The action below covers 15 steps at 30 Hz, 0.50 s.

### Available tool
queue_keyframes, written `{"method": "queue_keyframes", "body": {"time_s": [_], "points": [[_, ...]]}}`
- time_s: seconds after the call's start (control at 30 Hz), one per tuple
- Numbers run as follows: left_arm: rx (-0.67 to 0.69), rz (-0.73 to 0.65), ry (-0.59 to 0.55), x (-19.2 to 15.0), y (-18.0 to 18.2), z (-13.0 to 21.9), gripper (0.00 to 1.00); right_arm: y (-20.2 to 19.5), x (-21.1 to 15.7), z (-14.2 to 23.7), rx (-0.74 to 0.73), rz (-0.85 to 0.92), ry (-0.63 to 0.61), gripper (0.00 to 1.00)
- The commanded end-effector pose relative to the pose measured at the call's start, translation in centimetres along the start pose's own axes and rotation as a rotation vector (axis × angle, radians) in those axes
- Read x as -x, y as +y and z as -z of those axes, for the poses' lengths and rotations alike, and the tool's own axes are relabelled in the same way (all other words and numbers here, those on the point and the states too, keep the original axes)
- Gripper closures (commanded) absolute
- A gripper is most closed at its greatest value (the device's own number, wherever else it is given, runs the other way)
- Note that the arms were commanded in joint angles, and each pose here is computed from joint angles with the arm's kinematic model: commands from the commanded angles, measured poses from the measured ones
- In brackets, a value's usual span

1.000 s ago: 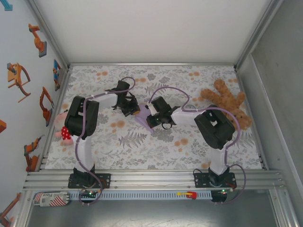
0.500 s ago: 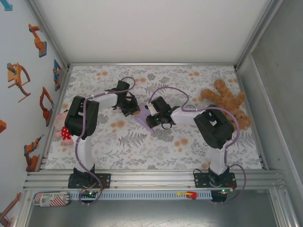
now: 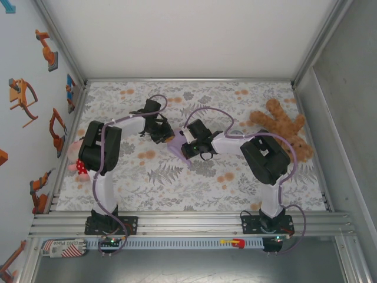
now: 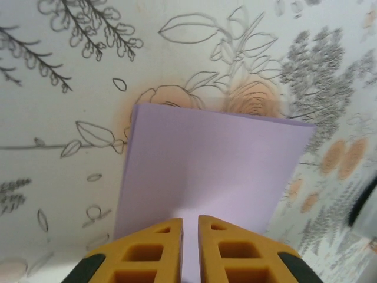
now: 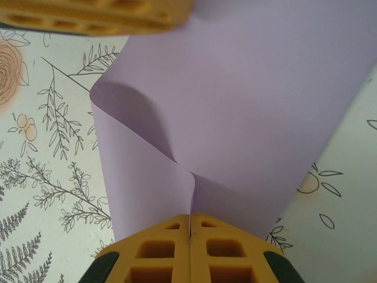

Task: Fold a paper plane with a square sheet of paper (pick it up from the middle)
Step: Third fold the triangle at the center of the table.

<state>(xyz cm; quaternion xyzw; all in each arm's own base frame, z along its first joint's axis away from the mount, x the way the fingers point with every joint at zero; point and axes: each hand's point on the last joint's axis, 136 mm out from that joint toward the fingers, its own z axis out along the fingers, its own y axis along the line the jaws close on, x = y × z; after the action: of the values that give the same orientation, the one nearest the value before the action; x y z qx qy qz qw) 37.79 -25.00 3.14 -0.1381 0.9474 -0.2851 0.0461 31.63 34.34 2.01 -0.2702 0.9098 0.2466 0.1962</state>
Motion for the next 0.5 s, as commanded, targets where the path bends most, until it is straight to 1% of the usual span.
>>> {"method": "queue_keyframes", "body": {"time_s": [0.0,0.03,0.1,0.23,0.33,0.47], "points": [[-0.091,0.030,-0.098,0.8,-2.1,3.3,0.80,-0.8,-0.2,-0.2,-0.024,-0.021,0.022,1.00],[-0.112,0.037,-0.109,0.7,-2.2,3.7,0.78,-0.8,-0.2,-0.3,-0.023,-0.024,0.023,1.00],[-0.146,0.057,-0.119,0.0,-2.1,4.0,0.77,-0.8,-0.2,-0.3,-0.021,-0.024,0.023,1.00],[-0.249,0.084,-0.117,-1.8,-3.0,4.2,0.79,-0.8,-0.3,-0.3,-0.016,-0.029,0.026,1.00],[-0.268,0.084,-0.091,-3.6,-3.4,3.6,0.83,-0.8,-0.2,-0.3,-0.015,-0.031,0.025,1.00],[-0.246,0.084,-0.053,-5.5,-3.3,2.3,0.87,-0.9,-0.2,-0.3,-0.016,-0.034,0.025,1.00]]}}
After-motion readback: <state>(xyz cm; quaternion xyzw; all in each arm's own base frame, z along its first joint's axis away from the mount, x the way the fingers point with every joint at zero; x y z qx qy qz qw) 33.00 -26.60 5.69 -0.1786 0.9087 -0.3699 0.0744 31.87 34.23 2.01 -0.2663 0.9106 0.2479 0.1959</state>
